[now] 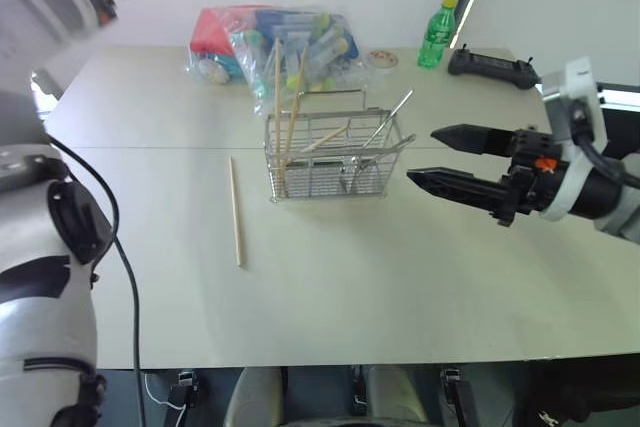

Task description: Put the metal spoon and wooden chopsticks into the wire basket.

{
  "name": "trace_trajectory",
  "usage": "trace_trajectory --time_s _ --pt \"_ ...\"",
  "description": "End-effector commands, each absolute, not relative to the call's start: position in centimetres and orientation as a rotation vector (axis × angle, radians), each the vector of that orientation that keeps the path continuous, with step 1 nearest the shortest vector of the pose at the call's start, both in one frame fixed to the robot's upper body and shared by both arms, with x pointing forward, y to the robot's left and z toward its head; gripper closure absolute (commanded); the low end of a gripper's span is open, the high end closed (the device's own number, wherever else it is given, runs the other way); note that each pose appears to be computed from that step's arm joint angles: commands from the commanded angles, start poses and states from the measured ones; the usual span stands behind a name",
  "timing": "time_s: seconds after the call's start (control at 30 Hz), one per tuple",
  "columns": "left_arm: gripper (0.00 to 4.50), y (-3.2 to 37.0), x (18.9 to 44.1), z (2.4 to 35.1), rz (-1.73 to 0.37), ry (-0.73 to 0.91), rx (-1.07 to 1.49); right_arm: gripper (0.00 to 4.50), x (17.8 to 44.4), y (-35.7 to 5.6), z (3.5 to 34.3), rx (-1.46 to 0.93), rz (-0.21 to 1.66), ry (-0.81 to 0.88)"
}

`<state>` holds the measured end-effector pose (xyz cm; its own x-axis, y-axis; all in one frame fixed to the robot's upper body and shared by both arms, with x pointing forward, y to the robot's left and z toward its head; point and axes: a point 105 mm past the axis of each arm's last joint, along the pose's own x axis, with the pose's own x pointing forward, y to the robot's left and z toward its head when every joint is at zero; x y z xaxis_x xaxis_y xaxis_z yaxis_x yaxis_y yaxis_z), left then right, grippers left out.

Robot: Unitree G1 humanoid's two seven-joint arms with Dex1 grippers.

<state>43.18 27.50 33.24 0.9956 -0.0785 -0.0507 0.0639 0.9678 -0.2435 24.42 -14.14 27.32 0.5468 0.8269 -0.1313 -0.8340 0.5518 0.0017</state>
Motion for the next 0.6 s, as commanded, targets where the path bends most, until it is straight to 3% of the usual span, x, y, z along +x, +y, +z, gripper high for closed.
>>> trace_trajectory --time_s 0.03,0.3,0.6 --pt "0.45 27.5 43.9 27.4 0.084 0.304 -0.174 0.00 24.2 -13.7 28.4 -0.079 1.001 0.057" --pt "0.45 22.8 43.0 19.0 0.143 0.610 -0.104 0.00 24.1 -13.2 28.0 -0.063 1.013 0.051" --pt "0.45 19.6 40.3 14.7 0.136 0.773 -0.140 0.00 23.7 -13.2 27.7 -0.046 1.008 0.052"
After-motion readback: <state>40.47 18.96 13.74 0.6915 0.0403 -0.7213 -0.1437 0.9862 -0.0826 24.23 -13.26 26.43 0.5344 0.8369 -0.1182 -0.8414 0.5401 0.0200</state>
